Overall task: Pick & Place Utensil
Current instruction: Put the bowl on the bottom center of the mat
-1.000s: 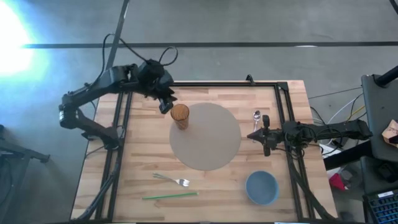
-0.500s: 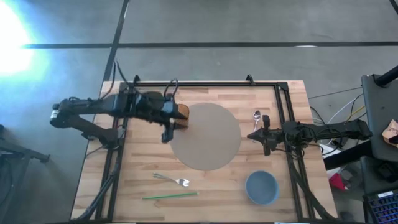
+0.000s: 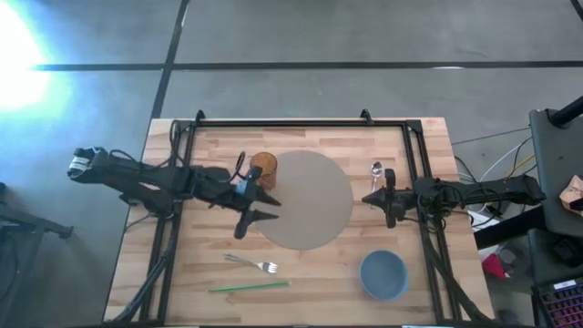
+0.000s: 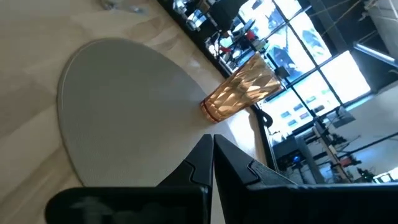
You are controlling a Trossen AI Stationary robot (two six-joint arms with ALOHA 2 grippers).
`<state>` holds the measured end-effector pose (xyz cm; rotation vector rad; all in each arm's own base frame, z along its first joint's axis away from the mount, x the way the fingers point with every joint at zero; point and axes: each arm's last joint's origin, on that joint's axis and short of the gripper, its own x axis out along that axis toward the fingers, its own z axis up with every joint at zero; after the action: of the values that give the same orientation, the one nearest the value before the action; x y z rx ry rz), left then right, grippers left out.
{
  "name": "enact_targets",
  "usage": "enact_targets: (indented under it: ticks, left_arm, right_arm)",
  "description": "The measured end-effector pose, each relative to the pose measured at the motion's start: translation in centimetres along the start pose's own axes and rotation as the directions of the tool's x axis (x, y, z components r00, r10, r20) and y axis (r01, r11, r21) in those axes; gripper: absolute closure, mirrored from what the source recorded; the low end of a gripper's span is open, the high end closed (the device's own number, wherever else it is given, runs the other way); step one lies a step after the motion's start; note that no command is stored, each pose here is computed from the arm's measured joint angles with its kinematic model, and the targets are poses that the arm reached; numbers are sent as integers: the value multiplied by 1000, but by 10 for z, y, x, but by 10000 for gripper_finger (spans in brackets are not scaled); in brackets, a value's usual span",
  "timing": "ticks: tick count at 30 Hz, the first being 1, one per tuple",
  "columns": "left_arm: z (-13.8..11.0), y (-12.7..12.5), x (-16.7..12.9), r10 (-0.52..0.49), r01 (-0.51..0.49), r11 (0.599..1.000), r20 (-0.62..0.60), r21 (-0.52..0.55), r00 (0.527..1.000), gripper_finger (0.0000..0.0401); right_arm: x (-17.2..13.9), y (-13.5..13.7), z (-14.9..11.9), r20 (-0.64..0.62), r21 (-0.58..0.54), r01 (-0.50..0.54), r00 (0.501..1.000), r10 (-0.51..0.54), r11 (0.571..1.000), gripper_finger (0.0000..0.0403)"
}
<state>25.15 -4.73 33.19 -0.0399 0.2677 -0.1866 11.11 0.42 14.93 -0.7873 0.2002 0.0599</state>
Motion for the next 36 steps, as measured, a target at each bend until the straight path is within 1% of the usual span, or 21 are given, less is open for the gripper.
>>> enact_targets:
  ticks: [2, 3, 5, 6, 8, 10, 12, 14, 15, 17, 19, 21, 24, 27, 29, 31, 34, 36]
  left_arm:
    - [-10, -4, 3, -18, 17, 1000, 12, 18, 1000, 250]
    - [-15, -5, 5, -25, 25, 999, 18, 24, 1000, 250]
    - [-24, -8, 7, -39, 38, 999, 36, 38, 999, 250]
    - [-28, -9, 8, -45, 43, 998, 45, 45, 998, 250]
    - [-36, -11, 9, -54, 51, 997, 51, 51, 997, 250]
    - [-40, -12, 9, -61, 58, 997, 53, 53, 997, 250]
    - [-43, -14, 9, -69, 66, 996, 47, 55, 997, 250]
    - [-45, -17, 9, -79, 77, 995, 42, 58, 996, 250]
    - [-45, -18, 9, -85, 82, 995, 41, 62, 996, 250]
    - [-45, -21, 9, -98, 94, 993, 43, 75, 994, 250]
    - [-45, -24, 8, -109, 105, 991, 41, 87, 993, 250]
    - [-45, -26, 8, -117, 113, 990, 40, 89, 992, 250]
    - [-49, -27, 8, -123, 119, 989, 35, 91, 992, 250]
    - [-51, -27, 9, -123, 119, 989, 42, 90, 992, 250]
    - [-52, -27, 9, -123, 118, 989, 48, 90, 991, 250]
    - [-52, -27, 9, -123, 119, 989, 49, 91, 991, 250]
    - [-51, -27, 9, -124, 118, 988, 56, 100, 991, 250]
    - [-51, -27, 9, -123, 116, 986, 53, 116, 991, 250]
  right_arm:
    - [0, -1, 1, 15, 45, 7, 1000, -8, 999, 394]
    - [0, -2, 2, 29, 86, 9, 1000, -11, 996, 394]
    - [0, -5, 6, 74, 210, 17, 997, -33, 978, 394]
    - [-1, -7, 8, 101, 282, 22, 994, -52, 959, 394]
    - [-2, -12, 13, 155, 430, 30, 982, -107, 902, 394]
    - [-4, -18, 19, 213, 567, 16, 963, -166, 824, 394]
    - [-6, -23, 25, 271, 672, -16, 936, -225, 741, 394]
    - [-9, -28, 29, 320, 742, -58, 906, -277, 668, 394]
    - [-11, -30, 31, 340, 765, -79, 892, -298, 639, 394]
    - [-13, -34, 35, 375, 799, -118, 864, -336, 590, 394]
    - [-16, -37, 38, 407, 817, -151, 835, -370, 557, 394]
    - [-19, -41, 41, 436, 818, -168, 805, -403, 551, 394]
    - [-24, -45, 45, 475, 805, -166, 755, -452, 569, 394]
    - [-30, -50, 49, 517, 770, -120, 693, -502, 627, 394]
    - [-34, -53, 51, 542, 739, -67, 650, -533, 671, 394]
    - [-38, -56, 53, 563, 721, -33, 609, -558, 692, 394]
    - [-44, -64, 61, 582, 720, -29, 569, -581, 693, 394]
    - [-48, -72, 69, 589, 738, -69, 551, -591, 672, 394]
